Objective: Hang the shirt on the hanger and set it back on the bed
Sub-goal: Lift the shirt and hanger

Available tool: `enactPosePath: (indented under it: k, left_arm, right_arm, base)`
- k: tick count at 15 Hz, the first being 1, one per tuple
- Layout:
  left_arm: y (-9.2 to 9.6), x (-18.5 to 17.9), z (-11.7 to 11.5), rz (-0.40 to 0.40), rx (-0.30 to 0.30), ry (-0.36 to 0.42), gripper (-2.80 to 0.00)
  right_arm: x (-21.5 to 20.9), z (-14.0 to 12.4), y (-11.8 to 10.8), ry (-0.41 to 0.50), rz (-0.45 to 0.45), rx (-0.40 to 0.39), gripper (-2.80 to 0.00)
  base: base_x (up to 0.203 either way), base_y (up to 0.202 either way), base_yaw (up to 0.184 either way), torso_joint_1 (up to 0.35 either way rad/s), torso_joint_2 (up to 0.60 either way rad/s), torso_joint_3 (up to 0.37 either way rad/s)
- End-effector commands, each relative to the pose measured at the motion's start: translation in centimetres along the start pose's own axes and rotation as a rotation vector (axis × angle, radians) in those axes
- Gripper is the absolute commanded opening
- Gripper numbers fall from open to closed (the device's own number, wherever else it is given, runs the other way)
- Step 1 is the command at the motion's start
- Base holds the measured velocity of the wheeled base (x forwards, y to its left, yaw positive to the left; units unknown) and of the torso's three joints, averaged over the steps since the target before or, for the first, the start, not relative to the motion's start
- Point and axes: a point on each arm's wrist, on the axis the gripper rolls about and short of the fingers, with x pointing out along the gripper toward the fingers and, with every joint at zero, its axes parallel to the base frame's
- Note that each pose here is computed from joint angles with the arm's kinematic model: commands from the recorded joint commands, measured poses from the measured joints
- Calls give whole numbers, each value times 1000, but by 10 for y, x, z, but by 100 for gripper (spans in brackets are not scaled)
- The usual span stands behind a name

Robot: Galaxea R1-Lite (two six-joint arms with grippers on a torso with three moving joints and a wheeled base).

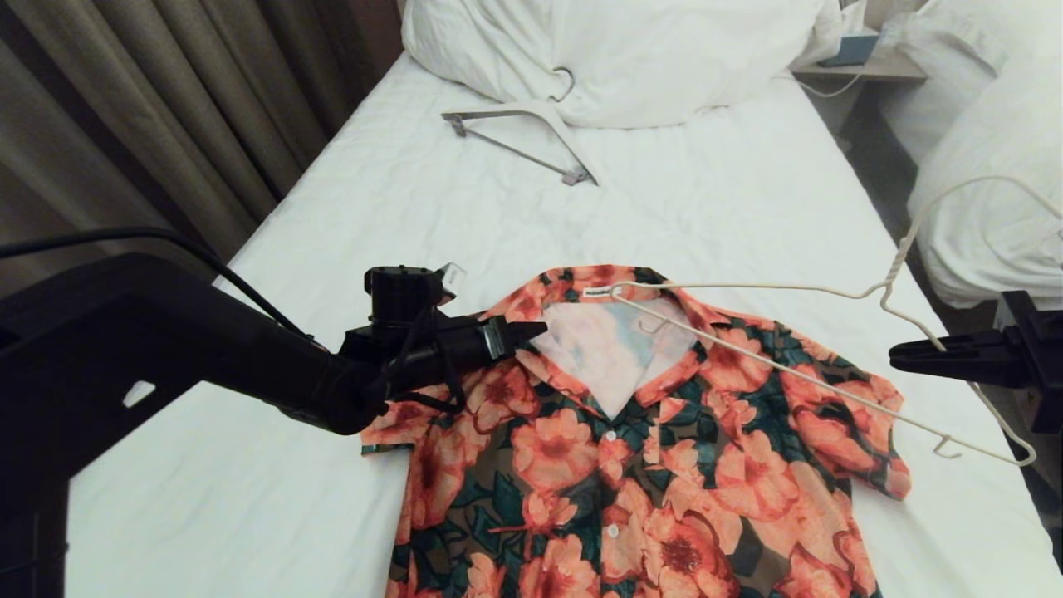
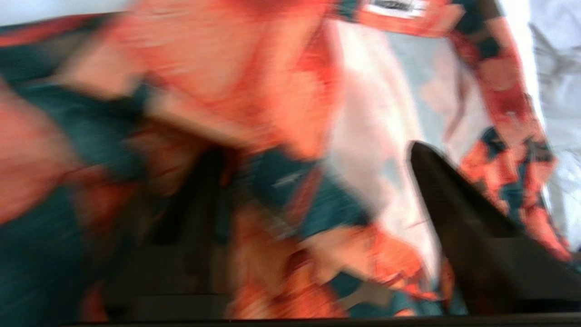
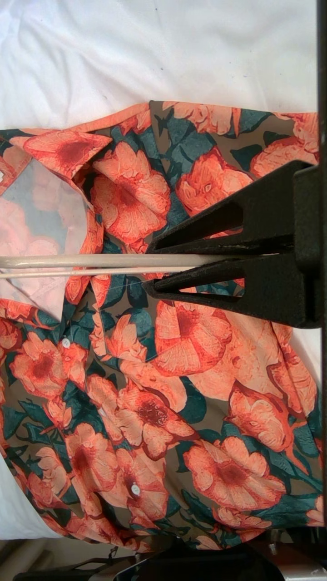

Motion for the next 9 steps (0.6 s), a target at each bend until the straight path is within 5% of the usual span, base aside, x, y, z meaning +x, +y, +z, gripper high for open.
enactPosePath:
  k: [1,6,9]
  left_arm:
    - [-14,5,1,-40,16,-9,-280]
    - [-8,26,-3,-40,17,-6,-280]
    - [-18,9,12,-37,27,-51,-280]
  right_arm:
    - [1,-1,0,-4,6,1,-280]
    - [1,-3,1,-3,9,6,-280]
    - [2,-5,4,0,15,19,-280]
  base:
    - [0,0,0,0,0,0]
    - [0,0,0,0,0,0]
    - [0,0,0,0,0,0]
